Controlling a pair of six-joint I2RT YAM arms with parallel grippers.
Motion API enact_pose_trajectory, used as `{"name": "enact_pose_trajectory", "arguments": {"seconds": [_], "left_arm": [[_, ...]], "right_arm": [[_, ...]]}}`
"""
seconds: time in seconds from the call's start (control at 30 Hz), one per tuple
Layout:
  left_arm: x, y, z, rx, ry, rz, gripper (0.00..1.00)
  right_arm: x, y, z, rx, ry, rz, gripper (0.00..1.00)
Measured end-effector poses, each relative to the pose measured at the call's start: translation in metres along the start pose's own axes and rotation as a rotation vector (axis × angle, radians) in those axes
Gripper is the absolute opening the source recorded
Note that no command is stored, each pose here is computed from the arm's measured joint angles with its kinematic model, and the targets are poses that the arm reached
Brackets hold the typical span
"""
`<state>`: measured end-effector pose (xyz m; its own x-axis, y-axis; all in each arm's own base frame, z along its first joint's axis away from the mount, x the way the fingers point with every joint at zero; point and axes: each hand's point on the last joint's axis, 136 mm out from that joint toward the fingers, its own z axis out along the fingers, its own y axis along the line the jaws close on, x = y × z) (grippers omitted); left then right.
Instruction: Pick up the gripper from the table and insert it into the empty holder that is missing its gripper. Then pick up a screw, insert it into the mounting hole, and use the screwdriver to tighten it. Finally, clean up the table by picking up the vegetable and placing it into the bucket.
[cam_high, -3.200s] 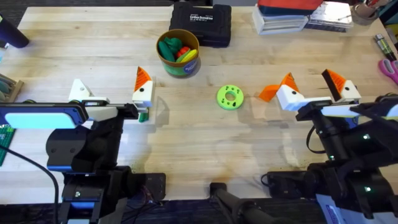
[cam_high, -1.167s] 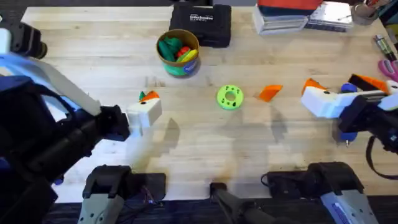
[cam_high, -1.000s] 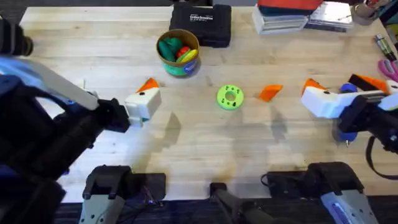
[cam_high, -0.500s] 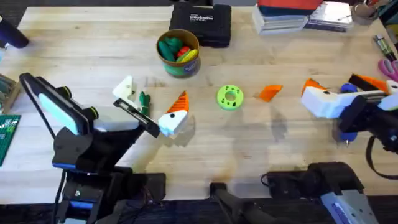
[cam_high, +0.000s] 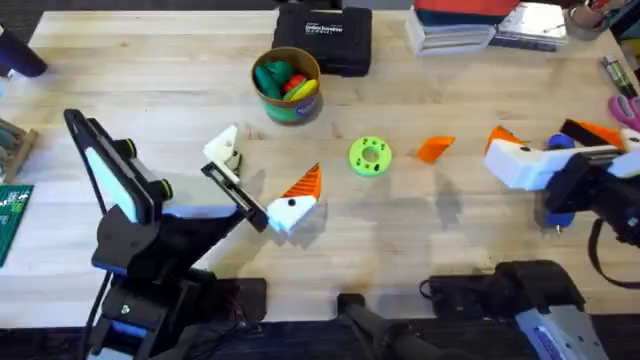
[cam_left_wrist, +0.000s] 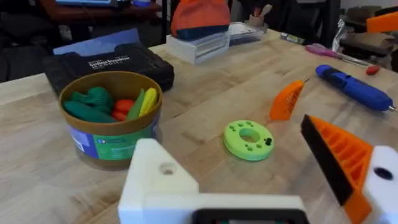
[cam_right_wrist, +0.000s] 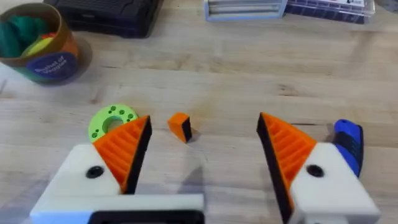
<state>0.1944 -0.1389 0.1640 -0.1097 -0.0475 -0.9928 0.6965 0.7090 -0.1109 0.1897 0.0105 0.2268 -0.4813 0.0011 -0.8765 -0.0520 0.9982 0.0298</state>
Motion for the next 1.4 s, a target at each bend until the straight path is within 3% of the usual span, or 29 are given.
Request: {"name": "enact_pose_trajectory", "arguments": {"seconds": [0.6, 0.9, 1.07, 1.23, 1.4], "left_arm": [[0.0, -0.001, 0.0, 0.006, 0.0, 0.006, 0.985], [0.007, -0.044, -0.006, 0.26, 0.035, -0.005, 0.985], [0.008, -0.056, -0.01, 0.329, 0.045, -0.009, 0.985], [0.009, -0.059, -0.011, 0.351, 0.048, -0.011, 0.985], [0.009, -0.06, -0.011, 0.358, 0.049, -0.011, 0.985]], "right_arm": [[-0.001, 0.0, 0.0, 0.0, -0.005, 0.0, 0.994], [0.008, 0.0, 0.0, 0.0, 0.033, -0.002, 0.994], [0.013, 0.0, 0.001, 0.0, 0.055, 0.014, 0.994], [0.013, 0.003, 0.012, -0.026, 0.167, -0.014, 0.993], [0.008, 0.01, 0.031, -0.083, 0.388, -0.132, 0.994]]}}
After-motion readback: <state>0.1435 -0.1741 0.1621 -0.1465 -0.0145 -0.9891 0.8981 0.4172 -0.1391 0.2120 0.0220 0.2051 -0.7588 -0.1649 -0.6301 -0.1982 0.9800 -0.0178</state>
